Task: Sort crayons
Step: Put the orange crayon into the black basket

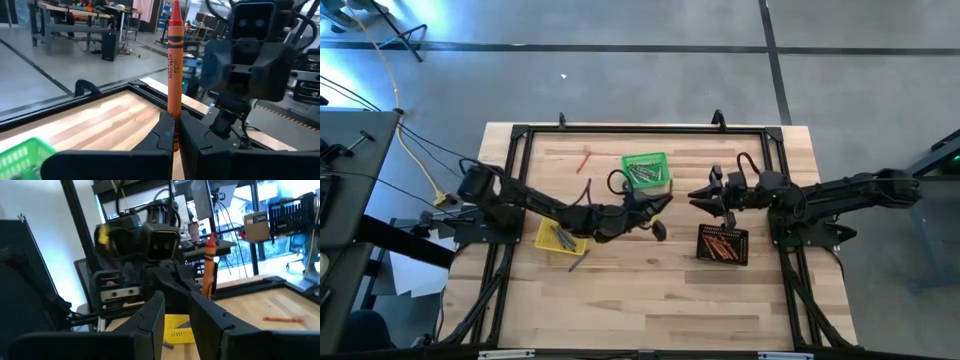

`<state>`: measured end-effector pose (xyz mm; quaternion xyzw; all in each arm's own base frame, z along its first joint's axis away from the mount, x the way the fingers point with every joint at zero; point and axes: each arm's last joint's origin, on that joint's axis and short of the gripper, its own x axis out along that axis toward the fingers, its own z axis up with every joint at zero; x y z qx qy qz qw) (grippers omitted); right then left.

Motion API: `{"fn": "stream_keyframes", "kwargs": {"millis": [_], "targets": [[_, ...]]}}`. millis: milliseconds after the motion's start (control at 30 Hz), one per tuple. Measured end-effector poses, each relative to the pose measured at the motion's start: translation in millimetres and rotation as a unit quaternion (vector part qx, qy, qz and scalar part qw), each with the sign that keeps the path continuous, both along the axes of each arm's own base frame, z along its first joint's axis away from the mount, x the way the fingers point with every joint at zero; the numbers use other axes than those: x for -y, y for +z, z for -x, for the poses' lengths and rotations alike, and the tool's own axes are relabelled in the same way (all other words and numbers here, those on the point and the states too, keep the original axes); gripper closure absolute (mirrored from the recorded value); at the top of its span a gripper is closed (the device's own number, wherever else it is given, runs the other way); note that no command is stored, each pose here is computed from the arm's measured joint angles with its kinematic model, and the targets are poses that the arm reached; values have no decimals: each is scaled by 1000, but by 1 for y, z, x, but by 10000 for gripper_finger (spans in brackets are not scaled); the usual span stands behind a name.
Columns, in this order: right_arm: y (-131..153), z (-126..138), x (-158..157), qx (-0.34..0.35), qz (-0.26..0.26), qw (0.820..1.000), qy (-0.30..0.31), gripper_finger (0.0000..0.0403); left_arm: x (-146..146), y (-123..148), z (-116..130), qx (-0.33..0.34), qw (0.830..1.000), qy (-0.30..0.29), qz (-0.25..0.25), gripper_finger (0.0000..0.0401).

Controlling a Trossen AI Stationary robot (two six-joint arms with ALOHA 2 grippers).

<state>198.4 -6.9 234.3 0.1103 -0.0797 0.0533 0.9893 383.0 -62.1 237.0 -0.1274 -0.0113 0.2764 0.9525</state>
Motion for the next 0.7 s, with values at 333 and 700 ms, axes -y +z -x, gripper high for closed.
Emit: {"fn": "stream_keyframes", "kwargs": {"millis": [333, 700], "targets": [[-4, -1, 1, -23, -40, 999, -7, 320, 3, 7, -29, 12, 1000, -25, -5, 401], [-5, -1, 2, -26, -41, 999, -24, 320, 5, 10, -34, 17, 999, -45, 2, 401]]}}
